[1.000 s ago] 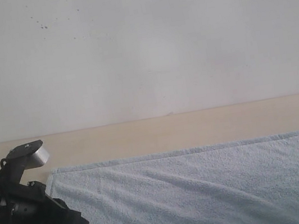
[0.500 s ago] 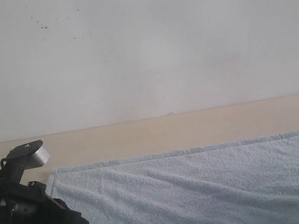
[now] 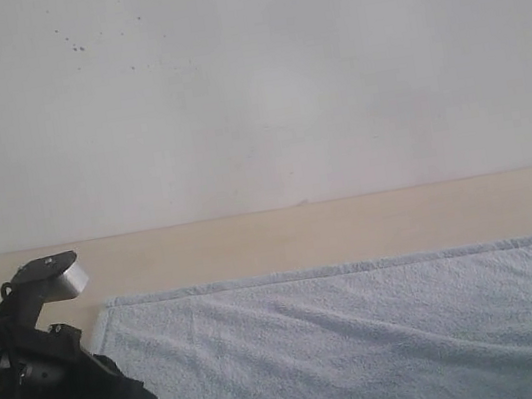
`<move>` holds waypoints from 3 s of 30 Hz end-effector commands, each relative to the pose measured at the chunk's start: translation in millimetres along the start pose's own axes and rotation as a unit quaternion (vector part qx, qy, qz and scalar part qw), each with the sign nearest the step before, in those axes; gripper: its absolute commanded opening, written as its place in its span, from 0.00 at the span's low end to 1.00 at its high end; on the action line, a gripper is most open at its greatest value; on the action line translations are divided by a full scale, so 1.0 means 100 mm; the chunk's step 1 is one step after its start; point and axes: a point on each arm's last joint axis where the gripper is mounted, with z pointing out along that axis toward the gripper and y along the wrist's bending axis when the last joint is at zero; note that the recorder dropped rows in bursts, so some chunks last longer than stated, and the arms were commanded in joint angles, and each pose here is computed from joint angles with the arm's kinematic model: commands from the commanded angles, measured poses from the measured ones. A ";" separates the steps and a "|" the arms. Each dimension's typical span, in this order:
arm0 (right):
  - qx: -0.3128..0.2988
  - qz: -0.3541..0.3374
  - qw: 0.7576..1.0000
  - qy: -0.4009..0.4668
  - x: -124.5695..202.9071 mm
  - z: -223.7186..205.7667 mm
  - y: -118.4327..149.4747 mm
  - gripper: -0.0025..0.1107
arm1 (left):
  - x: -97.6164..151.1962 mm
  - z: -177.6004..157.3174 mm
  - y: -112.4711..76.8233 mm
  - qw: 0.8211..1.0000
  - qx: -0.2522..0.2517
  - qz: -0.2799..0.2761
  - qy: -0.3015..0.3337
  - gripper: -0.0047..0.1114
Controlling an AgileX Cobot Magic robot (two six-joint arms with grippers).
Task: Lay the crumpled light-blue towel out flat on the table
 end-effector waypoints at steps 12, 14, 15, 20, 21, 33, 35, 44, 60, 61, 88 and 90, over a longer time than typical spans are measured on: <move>-0.019 0.056 0.996 -0.062 -0.10 -0.27 -0.04 0.02 | -0.03 -0.02 0.03 0.999 -0.028 -0.004 -0.024 0.07; -0.029 0.076 0.993 -0.085 -0.13 -0.42 -0.04 0.02 | -0.08 -0.05 0.05 0.997 -0.045 -0.013 -0.053 0.07; -0.035 0.087 0.991 -0.094 -0.14 -0.48 -0.04 0.02 | -0.11 -0.09 0.05 0.996 -0.056 -0.015 -0.069 0.07; -0.105 0.128 0.975 -0.149 -0.19 -0.86 0.09 0.02 | -0.26 -0.47 0.01 0.977 -0.117 0.002 -0.176 0.07; -0.118 0.120 0.973 -0.157 -0.20 -0.93 0.14 0.02 | -0.29 -0.59 -0.01 0.969 -0.133 0.007 -0.206 0.07; -0.264 -0.247 0.898 -0.251 0.31 -1.84 1.79 0.02 | 0.43 -1.38 0.10 0.875 -0.286 -0.059 -0.386 0.07; -0.283 -0.258 0.873 -0.300 0.46 -2.15 1.85 0.02 | 0.64 -1.41 0.08 0.870 -0.296 -0.055 -0.390 0.07; -0.340 -0.112 0.788 -0.501 1.24 -2.81 1.10 0.02 | 1.19 -1.82 -0.25 0.782 -0.315 -0.021 -0.537 0.07; -0.388 -0.157 0.741 -0.525 2.49 -2.46 0.43 0.02 | 1.57 -1.56 -0.31 0.799 -0.277 0.010 -0.533 0.07; -0.388 -0.164 0.746 -0.515 2.52 -2.44 0.43 0.02 | 1.60 -1.48 -0.28 0.806 -0.257 -0.025 -0.532 0.07; -0.226 -0.177 0.759 -0.584 2.56 -1.73 0.37 0.02 | 1.79 -1.09 -0.18 0.854 -0.184 -0.108 -0.474 0.07; -0.215 -0.157 0.759 -0.594 2.58 -1.60 0.37 0.02 | 1.79 -1.09 -0.18 0.854 -0.184 -0.108 -0.474 0.07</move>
